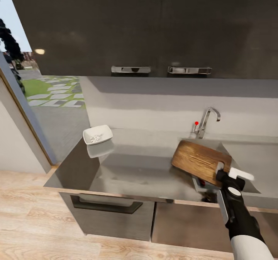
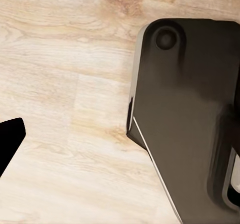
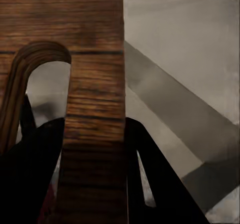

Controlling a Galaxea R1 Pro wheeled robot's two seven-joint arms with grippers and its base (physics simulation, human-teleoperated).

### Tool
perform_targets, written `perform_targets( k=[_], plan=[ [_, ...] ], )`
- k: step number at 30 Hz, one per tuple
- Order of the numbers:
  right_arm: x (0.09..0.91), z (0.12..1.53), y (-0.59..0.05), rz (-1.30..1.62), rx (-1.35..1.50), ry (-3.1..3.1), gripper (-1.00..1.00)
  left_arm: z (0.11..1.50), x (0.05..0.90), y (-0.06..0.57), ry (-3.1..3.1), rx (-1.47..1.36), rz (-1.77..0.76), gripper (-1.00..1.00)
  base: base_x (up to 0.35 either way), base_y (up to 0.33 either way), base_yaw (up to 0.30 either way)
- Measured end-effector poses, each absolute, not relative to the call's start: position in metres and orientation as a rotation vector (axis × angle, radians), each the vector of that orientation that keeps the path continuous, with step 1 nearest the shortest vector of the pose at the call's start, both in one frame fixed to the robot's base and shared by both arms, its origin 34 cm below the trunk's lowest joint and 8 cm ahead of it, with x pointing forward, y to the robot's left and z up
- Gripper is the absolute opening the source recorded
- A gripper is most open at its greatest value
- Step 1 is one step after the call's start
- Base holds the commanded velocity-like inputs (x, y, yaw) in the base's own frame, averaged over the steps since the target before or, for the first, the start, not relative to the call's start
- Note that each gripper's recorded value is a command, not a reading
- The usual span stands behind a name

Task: In the kitchen, take the Vidalia onion out of the sink, dice it on the chopping board with the paring knife, put the diced onion into the bowl on the countertop, then place both the paring knife and the chopping board into the sink.

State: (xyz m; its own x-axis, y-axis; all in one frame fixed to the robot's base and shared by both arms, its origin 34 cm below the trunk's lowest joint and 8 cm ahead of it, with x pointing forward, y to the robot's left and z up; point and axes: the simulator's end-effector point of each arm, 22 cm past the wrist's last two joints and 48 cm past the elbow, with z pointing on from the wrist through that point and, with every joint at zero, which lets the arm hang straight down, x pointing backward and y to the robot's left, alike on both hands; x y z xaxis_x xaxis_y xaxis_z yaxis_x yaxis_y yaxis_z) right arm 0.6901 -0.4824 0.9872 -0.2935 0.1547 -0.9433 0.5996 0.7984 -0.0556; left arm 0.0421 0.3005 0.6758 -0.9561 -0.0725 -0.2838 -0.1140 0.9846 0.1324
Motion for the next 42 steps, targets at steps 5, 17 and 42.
perform_targets(
  k=[5,17,42],
  plan=[
    [0.669,0.968,-0.504,-0.601,0.742,1.898,-1.0,0.676,0.042,0.3,2.848,-0.137,0.213,1.0,0.0,0.0,0.0],
    [0.76,1.02,-0.511,-0.613,0.871,2.001,-1.0,0.676,0.042,0.3,2.849,-0.137,0.213,1.0,0.0,0.0,0.0],
    [0.686,0.957,-0.536,-0.701,1.351,1.856,-1.0,0.676,0.042,0.3,2.849,-0.137,0.211,1.0,0.078,0.0,0.0]
  ],
)
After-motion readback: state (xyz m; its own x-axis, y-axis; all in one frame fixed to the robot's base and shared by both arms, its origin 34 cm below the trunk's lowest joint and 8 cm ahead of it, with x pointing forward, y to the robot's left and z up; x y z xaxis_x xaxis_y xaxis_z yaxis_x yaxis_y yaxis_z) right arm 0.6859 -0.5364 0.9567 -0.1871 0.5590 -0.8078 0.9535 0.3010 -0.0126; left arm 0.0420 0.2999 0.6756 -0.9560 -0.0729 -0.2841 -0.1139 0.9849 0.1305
